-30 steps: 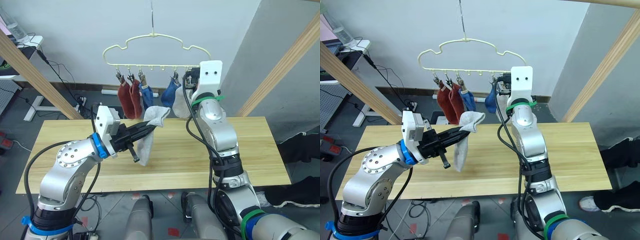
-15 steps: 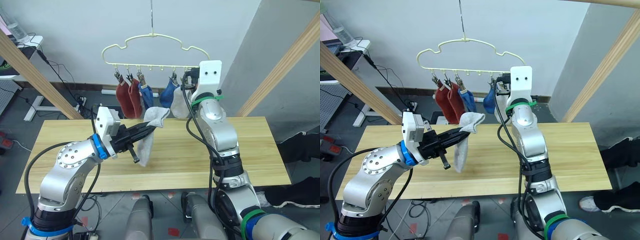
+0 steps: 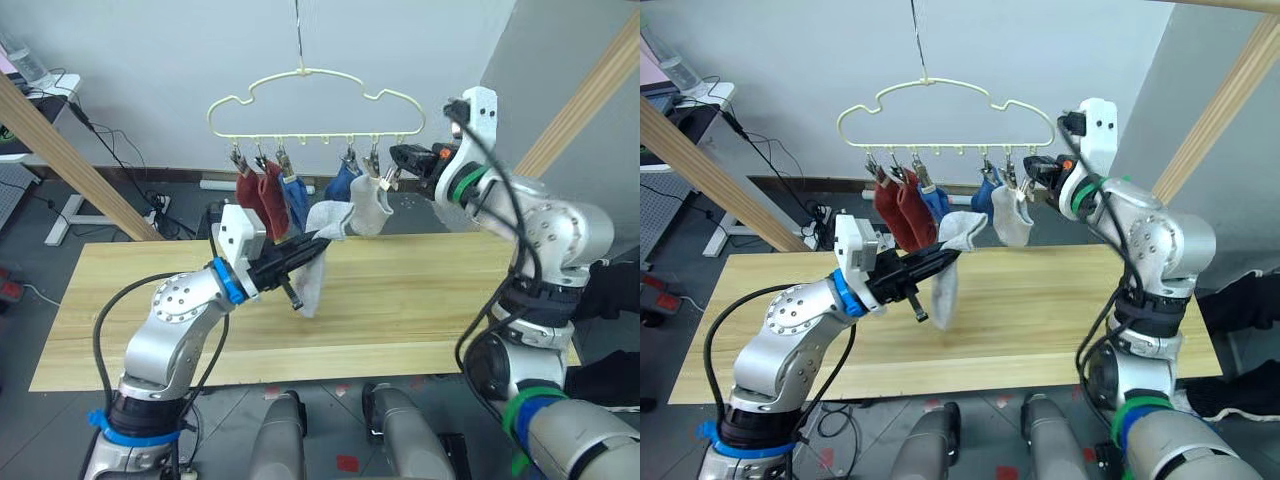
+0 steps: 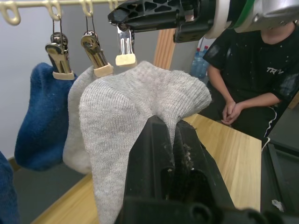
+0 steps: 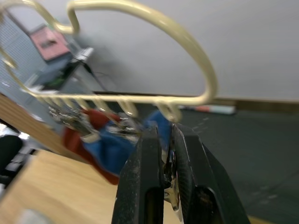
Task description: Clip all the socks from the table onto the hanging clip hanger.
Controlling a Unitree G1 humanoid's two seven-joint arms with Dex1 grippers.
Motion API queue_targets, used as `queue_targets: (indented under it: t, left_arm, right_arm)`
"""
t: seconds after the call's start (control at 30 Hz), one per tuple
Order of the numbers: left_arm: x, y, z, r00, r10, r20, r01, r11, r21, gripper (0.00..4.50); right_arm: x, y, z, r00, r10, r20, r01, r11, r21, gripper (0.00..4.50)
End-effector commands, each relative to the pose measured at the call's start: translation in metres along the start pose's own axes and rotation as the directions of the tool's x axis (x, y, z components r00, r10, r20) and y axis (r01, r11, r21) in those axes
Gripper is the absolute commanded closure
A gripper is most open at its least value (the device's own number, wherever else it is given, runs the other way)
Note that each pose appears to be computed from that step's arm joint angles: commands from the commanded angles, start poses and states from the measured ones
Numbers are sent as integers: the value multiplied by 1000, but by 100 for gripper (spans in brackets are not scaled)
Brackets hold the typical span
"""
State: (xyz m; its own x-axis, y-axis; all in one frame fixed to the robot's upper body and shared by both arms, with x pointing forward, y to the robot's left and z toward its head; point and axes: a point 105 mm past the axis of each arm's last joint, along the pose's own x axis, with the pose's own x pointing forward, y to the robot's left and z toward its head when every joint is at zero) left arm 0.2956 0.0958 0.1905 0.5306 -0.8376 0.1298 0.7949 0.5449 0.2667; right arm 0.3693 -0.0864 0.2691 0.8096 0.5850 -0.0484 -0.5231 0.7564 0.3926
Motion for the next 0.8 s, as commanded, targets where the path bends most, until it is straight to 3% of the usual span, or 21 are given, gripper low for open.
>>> queue_targets:
  t: [0.03,0.27,0.8]
  left_arm:
    - [4,-3,4,1000,-13,26,12,999,45,450]
    - [14,-8,3,999,-12,50,8,998,68,450]
    - [29,-2,-1,997,10,75,-16,997,80,450]
  right_arm:
    - [-7,9,4,1000,30,2,-30,997,65,412]
    - [-1,14,5,999,33,41,-43,957,286,412]
    - [0,27,2,995,94,26,-97,943,320,412]
